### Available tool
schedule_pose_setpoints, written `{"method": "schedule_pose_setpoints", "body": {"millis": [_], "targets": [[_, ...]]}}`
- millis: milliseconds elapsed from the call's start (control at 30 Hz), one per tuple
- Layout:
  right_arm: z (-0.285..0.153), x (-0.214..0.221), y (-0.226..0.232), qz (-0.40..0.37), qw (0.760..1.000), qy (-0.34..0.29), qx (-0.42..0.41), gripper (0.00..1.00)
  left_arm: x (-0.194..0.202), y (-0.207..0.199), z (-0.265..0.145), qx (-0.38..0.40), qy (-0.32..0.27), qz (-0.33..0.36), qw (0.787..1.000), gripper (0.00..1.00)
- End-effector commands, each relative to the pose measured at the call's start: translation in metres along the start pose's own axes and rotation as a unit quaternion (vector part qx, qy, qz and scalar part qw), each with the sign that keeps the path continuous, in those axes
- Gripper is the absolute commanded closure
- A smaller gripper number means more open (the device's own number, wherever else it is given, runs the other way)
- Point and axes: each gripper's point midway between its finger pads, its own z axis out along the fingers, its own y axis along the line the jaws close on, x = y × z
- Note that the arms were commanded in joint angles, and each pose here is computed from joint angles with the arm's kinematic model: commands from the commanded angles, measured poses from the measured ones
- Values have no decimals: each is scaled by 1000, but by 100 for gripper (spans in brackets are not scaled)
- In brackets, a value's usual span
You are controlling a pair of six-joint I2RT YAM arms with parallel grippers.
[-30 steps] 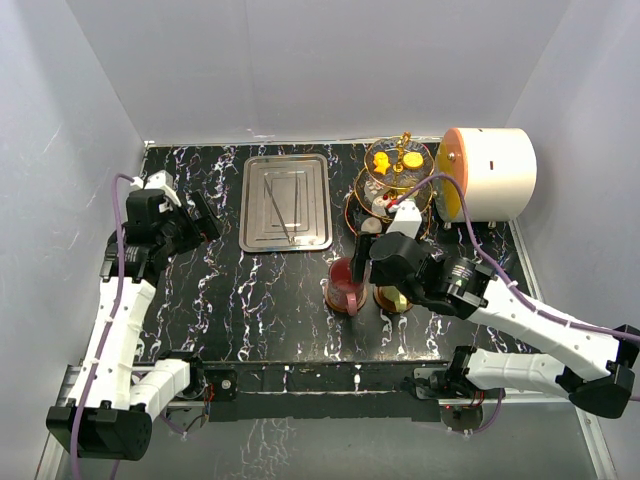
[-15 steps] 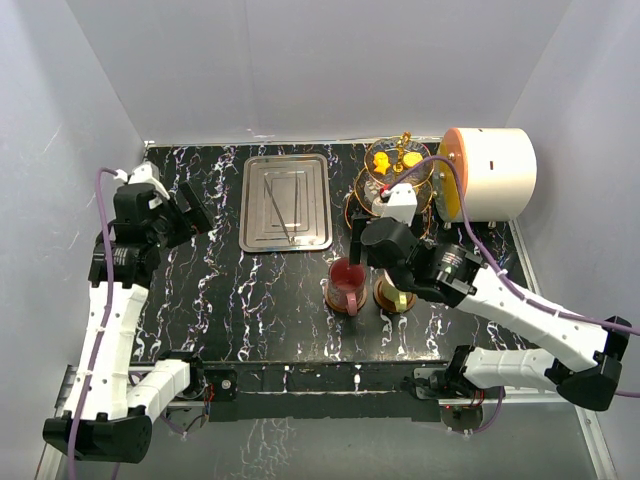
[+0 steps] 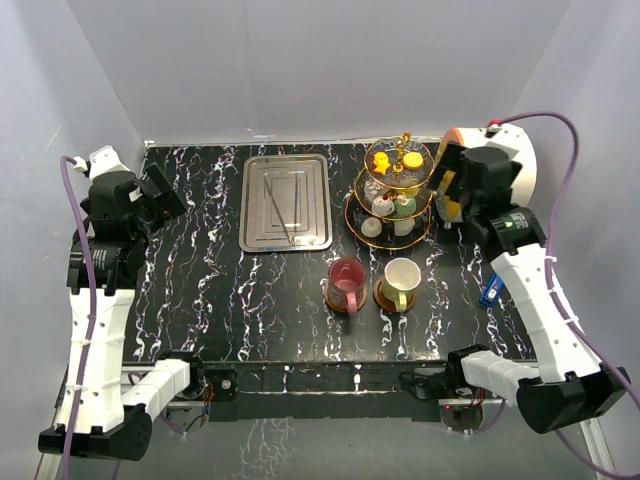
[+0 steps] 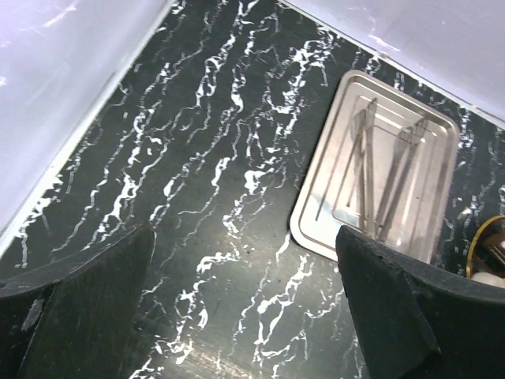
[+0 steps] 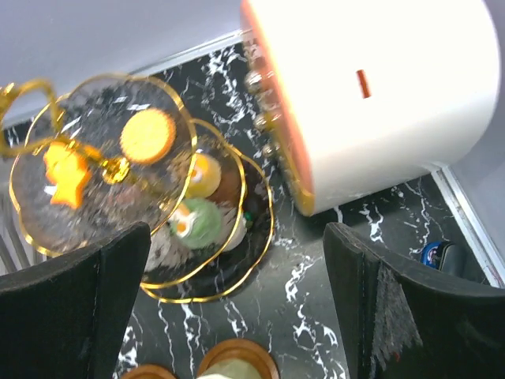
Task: Serve the afternoon tea
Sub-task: Reset both arms
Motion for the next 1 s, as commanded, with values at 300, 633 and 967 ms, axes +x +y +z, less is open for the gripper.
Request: {"method": "schedule_pose_setpoints", "body": {"millis": [300, 633, 967], "targets": [[-34, -88, 27, 23, 985, -83, -148, 7, -8, 18, 7, -55, 12, 83, 995, 1], [-54, -128, 46, -13, 973, -118, -198, 2, -48, 7, -3, -42, -20, 90, 995, 1], [-99, -189, 66, -10, 953, -162, -257, 2, -98, 4, -52, -12, -126, 21, 992, 1]]}}
